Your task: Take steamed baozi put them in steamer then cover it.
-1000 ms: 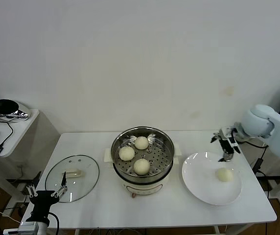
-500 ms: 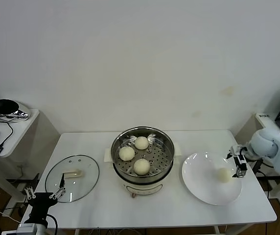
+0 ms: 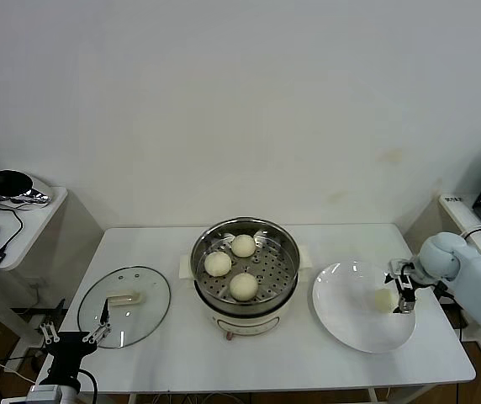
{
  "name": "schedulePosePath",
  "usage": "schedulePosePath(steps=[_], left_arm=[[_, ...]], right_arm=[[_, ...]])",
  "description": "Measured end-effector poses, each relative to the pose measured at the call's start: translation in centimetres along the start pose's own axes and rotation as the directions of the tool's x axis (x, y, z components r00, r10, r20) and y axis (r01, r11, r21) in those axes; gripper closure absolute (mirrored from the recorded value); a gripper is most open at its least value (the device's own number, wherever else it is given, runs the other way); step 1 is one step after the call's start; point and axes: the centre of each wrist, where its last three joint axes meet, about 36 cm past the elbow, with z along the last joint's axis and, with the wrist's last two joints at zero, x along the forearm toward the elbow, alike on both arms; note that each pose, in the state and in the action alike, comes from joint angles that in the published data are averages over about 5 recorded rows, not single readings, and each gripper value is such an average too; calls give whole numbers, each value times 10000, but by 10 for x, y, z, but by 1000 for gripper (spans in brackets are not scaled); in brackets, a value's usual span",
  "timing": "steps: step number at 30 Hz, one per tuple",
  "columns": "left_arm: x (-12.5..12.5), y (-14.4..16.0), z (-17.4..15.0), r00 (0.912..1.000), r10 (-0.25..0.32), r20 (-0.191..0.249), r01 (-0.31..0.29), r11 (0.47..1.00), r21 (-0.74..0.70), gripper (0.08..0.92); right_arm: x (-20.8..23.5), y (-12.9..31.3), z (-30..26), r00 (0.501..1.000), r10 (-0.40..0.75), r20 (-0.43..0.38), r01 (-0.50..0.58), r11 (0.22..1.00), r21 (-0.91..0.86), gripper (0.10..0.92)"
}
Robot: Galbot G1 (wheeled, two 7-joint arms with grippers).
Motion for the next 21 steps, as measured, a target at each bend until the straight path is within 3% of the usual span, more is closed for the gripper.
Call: schedulePosePath(steps=[12,21], left_arm=[[0,0,0,10000,3,5,-3,10000,12,177],[-2,-1,-2,10000,-4,86,4,10000,40,177]], right_arm=[[-10,-1,-4,9999,-126,-44,126,9999,-70,366],[11,-9,-4,9999,-121,-58,121,9999,-110,423]])
